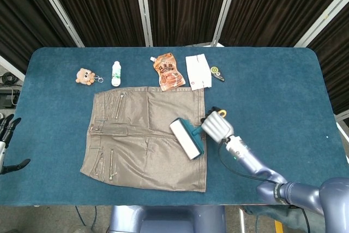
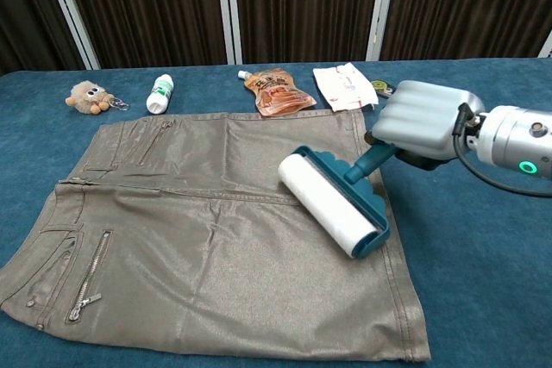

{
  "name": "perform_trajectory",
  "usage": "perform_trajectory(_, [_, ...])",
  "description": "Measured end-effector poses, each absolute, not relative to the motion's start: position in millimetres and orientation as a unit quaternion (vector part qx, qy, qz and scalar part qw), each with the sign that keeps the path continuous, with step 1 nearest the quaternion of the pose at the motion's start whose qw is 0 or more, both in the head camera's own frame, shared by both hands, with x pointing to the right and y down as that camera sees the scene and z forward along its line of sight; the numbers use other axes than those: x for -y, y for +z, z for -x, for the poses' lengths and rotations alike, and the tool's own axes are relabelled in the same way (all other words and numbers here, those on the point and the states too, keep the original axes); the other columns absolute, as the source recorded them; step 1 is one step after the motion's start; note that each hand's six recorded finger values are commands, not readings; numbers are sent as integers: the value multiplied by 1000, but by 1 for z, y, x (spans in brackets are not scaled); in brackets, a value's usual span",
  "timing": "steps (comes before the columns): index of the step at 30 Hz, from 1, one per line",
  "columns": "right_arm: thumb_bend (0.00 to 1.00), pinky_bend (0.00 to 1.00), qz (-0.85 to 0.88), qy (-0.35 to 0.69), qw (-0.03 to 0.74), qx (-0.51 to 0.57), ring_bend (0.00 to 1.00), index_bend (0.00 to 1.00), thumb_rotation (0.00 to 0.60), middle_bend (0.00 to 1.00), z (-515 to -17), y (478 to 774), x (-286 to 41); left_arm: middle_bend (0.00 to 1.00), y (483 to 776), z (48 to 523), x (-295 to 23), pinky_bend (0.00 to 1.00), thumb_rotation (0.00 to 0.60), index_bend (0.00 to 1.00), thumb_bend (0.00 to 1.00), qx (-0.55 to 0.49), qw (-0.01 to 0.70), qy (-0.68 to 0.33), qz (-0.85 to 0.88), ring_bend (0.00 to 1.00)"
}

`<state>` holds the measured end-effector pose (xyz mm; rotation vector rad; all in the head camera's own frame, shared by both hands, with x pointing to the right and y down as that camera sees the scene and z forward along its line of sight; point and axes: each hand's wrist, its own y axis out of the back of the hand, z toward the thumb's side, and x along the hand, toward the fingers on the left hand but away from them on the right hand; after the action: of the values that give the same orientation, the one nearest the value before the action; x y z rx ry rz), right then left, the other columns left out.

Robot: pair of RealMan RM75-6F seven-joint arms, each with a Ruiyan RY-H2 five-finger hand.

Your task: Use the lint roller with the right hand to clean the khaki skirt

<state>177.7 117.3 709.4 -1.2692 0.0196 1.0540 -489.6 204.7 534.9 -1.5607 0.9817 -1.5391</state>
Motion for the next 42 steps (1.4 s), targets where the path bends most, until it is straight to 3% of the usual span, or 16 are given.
perform_trajectory(13, [909, 453, 569, 389, 723, -51, 463, 486, 600, 569, -76, 691, -169, 0, 531, 496, -205, 0, 600, 0, 0, -388, 358, -595, 606, 0])
perform_trajectory(19, [907, 453, 576, 384, 719, -52, 463, 485, 600, 569, -54, 688, -180, 0, 529, 498, -205, 0, 600, 0, 0, -388, 358, -595, 606, 0])
perform_trajectory(30, [909, 453, 520, 441, 729, -64, 464, 488, 600, 569, -104, 700, -146, 0, 531, 495, -206, 0, 600, 0, 0, -386, 358, -594, 608, 0])
perform_trajectory(42, [910, 453, 473, 511, 714, -77, 467, 490, 600, 572, -192, 714, -111, 0, 531, 487, -207, 0, 600, 0, 0, -382, 361, -590, 613, 0])
